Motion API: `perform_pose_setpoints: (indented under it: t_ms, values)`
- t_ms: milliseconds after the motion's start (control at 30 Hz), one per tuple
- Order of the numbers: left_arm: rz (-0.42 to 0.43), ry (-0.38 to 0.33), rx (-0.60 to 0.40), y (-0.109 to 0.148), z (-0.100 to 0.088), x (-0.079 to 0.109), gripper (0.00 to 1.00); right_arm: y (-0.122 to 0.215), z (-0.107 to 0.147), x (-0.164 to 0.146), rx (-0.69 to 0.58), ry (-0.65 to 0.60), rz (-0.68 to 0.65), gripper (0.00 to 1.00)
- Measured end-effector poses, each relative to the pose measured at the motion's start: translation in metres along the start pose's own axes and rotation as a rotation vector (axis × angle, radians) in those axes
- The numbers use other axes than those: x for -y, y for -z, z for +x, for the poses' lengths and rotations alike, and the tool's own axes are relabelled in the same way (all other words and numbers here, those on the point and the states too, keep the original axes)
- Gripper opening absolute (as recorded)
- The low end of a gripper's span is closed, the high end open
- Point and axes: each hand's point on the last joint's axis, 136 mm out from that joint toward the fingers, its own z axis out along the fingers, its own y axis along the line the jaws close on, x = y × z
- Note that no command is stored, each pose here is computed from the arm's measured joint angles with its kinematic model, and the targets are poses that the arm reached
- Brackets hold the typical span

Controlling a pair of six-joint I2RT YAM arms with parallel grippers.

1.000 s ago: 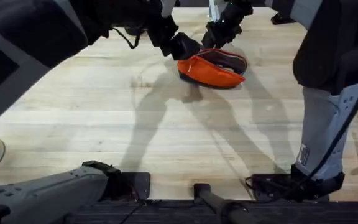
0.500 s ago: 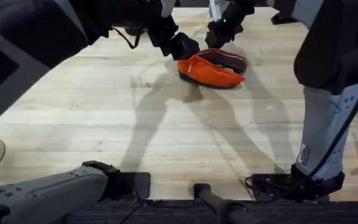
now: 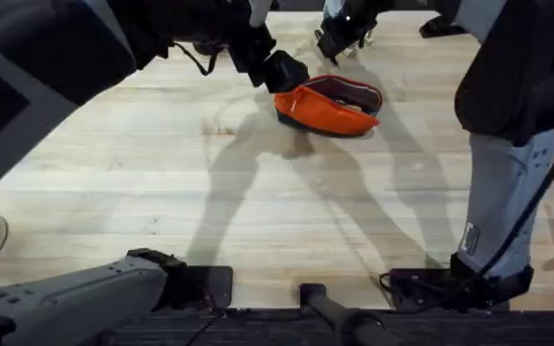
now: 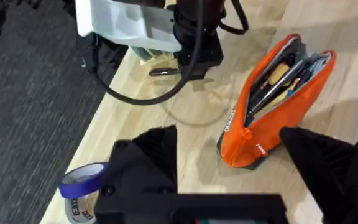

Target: Unzip the bag, pick up the pens from the table one at a time and place them inside, then zip the bag closed.

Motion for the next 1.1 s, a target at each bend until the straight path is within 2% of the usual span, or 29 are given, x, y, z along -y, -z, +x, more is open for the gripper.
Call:
perform_pose_setpoints:
  t_ms: [167, 433, 633, 933, 1100]
  values:
    - [0.0, 0.0, 0.0, 0.0, 0.0, 0.0, 0.993, 0.001, -0.002, 0.001, 0.004, 0.016, 0.002, 0.031]
    - [0.0, 0.0, 0.0, 0.0, 0.0, 0.0, 0.994, 0.001, -0.002, 0.001, 0.005, 0.109, 0.003, 0.031]
    - [0.0, 0.0, 0.0, 0.0, 0.0, 0.0, 0.994, 0.007, -0.014, 0.004, 0.044, 0.151, 0.019, 0.031]
    - [0.0, 0.0, 0.0, 0.0, 0.0, 0.0, 0.993, 0.055, -0.064, 0.027, 0.197, 0.16, 0.089, 0.031]
    - [0.0, 0.0, 0.0, 0.0, 0.0, 0.0, 0.993, 0.08, -0.055, 0.026, 0.165, 0.184, 0.082, 0.031]
